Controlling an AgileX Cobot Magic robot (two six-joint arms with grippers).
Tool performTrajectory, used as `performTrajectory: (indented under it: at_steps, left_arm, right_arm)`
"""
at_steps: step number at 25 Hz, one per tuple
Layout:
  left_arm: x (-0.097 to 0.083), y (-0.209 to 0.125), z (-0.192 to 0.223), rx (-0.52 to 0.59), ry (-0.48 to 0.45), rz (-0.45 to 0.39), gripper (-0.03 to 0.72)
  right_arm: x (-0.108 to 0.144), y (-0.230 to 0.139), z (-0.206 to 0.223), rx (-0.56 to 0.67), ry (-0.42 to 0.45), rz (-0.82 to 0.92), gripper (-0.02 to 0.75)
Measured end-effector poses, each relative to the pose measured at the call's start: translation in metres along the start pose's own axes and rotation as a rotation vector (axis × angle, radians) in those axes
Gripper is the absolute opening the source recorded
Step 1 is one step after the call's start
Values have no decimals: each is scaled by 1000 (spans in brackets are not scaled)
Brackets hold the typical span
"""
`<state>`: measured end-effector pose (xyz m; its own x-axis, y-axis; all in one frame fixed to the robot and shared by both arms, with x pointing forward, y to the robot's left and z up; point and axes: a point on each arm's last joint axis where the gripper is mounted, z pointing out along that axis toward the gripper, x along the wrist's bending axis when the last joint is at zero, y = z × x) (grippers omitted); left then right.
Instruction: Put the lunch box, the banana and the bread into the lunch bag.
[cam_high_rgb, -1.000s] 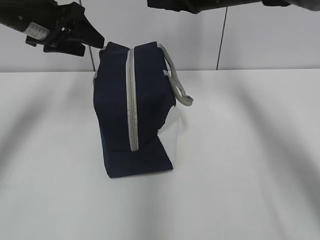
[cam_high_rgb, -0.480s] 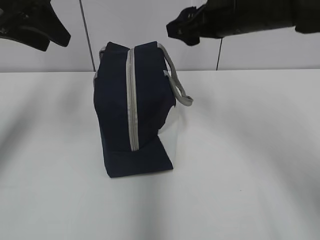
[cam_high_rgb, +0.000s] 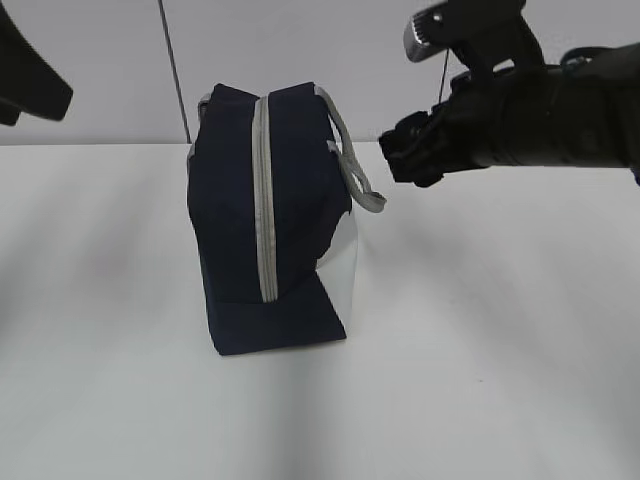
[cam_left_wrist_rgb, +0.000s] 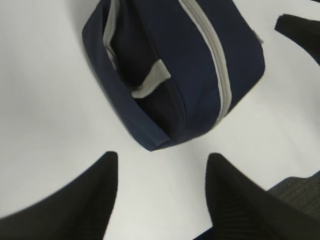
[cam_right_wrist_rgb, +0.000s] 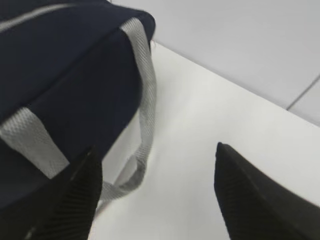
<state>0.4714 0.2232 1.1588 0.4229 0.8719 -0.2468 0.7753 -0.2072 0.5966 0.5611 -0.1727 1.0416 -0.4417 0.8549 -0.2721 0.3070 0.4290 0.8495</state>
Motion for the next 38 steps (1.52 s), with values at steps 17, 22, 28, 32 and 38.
performTrajectory:
  at_steps: [17,22,28,32,38]
  left_arm:
    - [-35,-108,-49,-99,-75,-60,396]
    - [-36,-137,-56,-100,-53,-33,396]
    - [-32,-175,-60,-119,4,10,396]
    - [-31,-201,-67,-177,39,45,396]
    - [-27,-232,-70,-241,97,88,396]
  right_arm:
    - [23,-27,-43,381,-4,34,516]
    - [23,-9,-95,347,125,32,516]
    - [24,4,-154,258,238,48,516]
    - [21,-3,-192,247,254,49,516]
    - [24,-40,-253,214,273,57,516]
